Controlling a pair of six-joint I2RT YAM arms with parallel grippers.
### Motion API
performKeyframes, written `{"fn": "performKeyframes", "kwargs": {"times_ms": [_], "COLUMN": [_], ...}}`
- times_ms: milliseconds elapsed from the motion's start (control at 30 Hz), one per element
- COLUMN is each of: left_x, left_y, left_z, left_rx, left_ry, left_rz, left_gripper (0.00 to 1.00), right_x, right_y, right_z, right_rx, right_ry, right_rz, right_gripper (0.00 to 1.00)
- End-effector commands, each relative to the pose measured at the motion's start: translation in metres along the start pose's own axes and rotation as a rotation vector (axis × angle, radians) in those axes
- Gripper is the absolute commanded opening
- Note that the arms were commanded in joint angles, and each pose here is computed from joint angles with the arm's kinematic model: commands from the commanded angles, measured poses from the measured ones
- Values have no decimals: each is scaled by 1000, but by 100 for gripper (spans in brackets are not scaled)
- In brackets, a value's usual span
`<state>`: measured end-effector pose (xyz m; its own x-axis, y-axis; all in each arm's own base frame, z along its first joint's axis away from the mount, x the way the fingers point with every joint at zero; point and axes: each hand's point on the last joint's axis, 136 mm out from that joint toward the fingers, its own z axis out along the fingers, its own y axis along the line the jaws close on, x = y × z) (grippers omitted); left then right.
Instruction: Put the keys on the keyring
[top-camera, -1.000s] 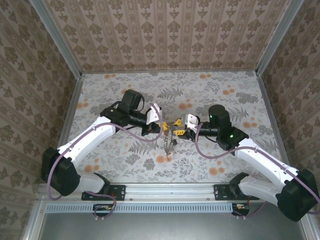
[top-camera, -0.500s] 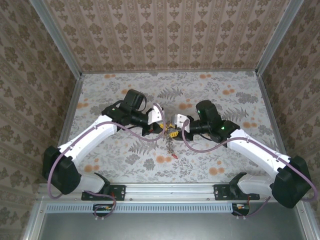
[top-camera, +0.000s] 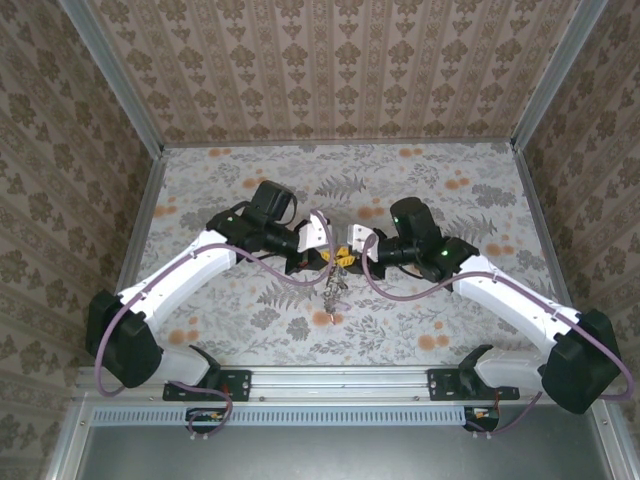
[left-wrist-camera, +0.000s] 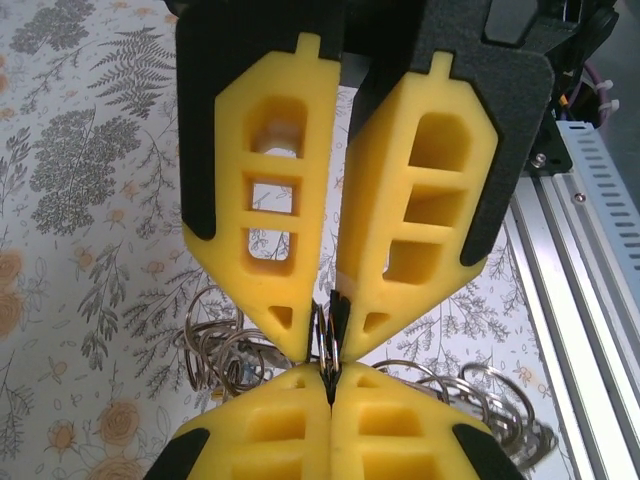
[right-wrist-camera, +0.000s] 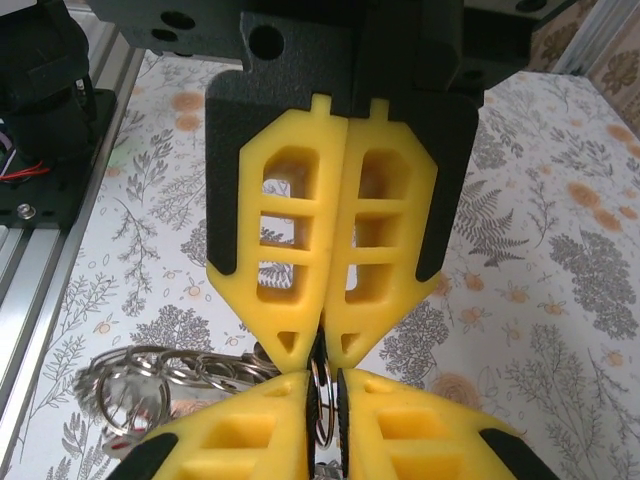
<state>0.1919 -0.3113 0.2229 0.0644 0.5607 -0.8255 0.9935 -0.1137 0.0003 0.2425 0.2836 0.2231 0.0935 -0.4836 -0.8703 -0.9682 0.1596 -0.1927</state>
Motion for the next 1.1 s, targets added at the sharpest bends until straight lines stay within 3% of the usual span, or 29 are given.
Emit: {"fn": "performKeyframes", "kwargs": {"times_ms": [0, 100, 200, 367, 467, 533, 867, 967, 1067], "left_x": [-18, -19, -19, -20, -15, -10, -4, -8, -19], "left_y": [-1, -3, -4, -4, -6, -7, 8, 15, 11], "left_z": [-4, -5, -4, -9, -12, -13, -10, -10, -14], "left_rx": [12, 14, 20, 4, -8, -14, -42, -62, -24], "left_ry": [-40, -49, -53, -74, -87, -100, -115, -126, -145], "left_rz": [52, 60, 62, 62, 49, 34, -50, -56, -47], "left_gripper": [0, 0, 0, 0, 22, 26, 28, 24, 3], "right_x": [-3, -1, -4, -8, -16, -22, -37, -39, -45], "right_y": [-1, -2, 0, -1, -11, -14, -11, -10, -11], "right_z": [2, 4, 3, 1, -6, -12, -21, -21, -24], "right_rx": [-12, -9, -20, -6, 65, 89, 86, 75, 83], "right_ry": [2, 7, -1, -31, -103, -155, -253, -268, -308], "right_rz": [21, 33, 37, 30, 41, 45, 26, 27, 32], "right_gripper": [18, 21, 1, 0, 0, 0, 0, 0, 0]}}
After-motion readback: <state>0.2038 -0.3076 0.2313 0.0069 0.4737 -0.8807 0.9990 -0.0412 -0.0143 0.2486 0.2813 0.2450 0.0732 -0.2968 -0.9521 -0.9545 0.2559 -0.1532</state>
